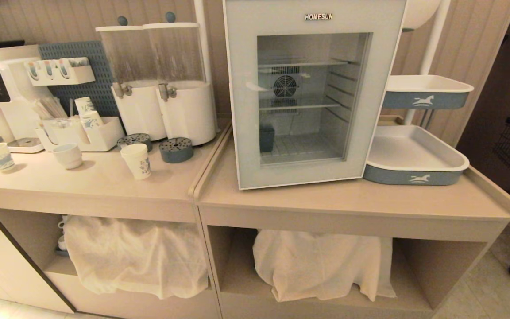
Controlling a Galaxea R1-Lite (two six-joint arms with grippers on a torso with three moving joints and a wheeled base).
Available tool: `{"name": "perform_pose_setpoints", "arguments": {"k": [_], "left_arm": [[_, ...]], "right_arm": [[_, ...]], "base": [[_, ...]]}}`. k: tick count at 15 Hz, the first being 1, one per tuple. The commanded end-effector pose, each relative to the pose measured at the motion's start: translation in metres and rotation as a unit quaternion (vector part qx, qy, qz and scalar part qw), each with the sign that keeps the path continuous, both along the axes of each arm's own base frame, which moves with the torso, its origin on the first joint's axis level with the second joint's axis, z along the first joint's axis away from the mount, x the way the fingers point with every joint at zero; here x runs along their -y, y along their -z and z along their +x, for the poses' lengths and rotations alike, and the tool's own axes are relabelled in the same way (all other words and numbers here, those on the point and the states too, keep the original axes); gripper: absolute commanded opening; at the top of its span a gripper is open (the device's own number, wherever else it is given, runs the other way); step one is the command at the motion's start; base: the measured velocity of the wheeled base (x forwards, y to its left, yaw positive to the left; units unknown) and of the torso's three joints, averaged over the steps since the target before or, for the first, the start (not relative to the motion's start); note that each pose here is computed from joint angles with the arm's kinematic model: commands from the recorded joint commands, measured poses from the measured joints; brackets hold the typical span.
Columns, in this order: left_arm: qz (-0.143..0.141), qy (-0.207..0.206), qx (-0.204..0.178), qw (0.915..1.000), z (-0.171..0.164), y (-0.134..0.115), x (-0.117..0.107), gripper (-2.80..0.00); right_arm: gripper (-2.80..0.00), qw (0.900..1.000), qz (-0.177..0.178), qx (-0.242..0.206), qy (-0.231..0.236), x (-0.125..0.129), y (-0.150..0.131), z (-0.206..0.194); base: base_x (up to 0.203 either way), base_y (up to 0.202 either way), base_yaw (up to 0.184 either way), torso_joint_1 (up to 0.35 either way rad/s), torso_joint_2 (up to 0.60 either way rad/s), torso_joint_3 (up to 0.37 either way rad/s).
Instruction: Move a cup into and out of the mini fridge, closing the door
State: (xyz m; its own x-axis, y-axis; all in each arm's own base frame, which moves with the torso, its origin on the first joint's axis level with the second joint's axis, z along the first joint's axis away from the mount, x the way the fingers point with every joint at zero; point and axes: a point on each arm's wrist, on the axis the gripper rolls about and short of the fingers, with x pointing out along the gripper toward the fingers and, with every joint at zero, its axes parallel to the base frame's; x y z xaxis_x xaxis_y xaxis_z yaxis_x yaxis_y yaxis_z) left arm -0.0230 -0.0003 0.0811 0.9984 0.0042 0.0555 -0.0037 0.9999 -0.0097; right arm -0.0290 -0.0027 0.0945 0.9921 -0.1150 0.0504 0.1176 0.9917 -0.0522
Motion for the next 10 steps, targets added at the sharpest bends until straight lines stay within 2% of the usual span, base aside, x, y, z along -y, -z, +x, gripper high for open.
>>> {"name": "perform_pose_setpoints", "arguments": {"k": [1,2,3,5,7,9,10], "left_arm": [[0.0,0.0,-0.008,1.0,0.0014,0.0046,0.0,0.0],[0.0,0.0,-0.008,1.0,0.0014,0.0046,0.0,0.0],[0.0,0.0,-0.009,1.0,0.0014,0.0047,0.0,0.0],[0.001,0.0,-0.008,1.0,0.0014,0.0045,0.0,0.0],[0.028,0.002,-0.015,0.9995,0.0015,0.0061,0.0001,0.0],[0.017,-0.001,-0.014,0.9998,0.0014,0.0058,0.0,0.0],[0.021,0.003,-0.013,0.9997,0.0013,0.0053,0.0002,0.0]], "right_arm": [[-2.8,0.998,-0.011,-0.03,-0.047,-0.0021,0.0227,0.0072],[-2.8,0.998,-0.02,-0.024,-0.063,-0.0028,0.0185,0.0059],[-2.8,0.998,-0.014,-0.026,-0.063,-0.0028,0.0189,0.006],[-2.8,0.998,0.019,-0.023,-0.059,-0.0026,0.0192,0.0062],[-2.8,0.998,0.018,-0.023,-0.059,-0.0026,0.0192,0.0062],[-2.8,0.998,0.017,-0.023,-0.059,-0.0026,0.0191,0.0062],[-2.8,0.998,0.017,-0.023,-0.059,-0.0026,0.0191,0.0062]], "base": [[0.0,0.0,0.0,0.0,0.0,0.0],[0.0,0.0,0.0,0.0,0.0,0.0],[0.0,0.0,0.0,0.0,0.0,0.0],[0.0,0.0,0.0,0.0,0.0,0.0],[0.0,0.0,0.0,0.0,0.0,0.0],[0.0,0.0,0.0,0.0,0.0,0.0],[0.0,0.0,0.0,0.0,0.0,0.0]]}}
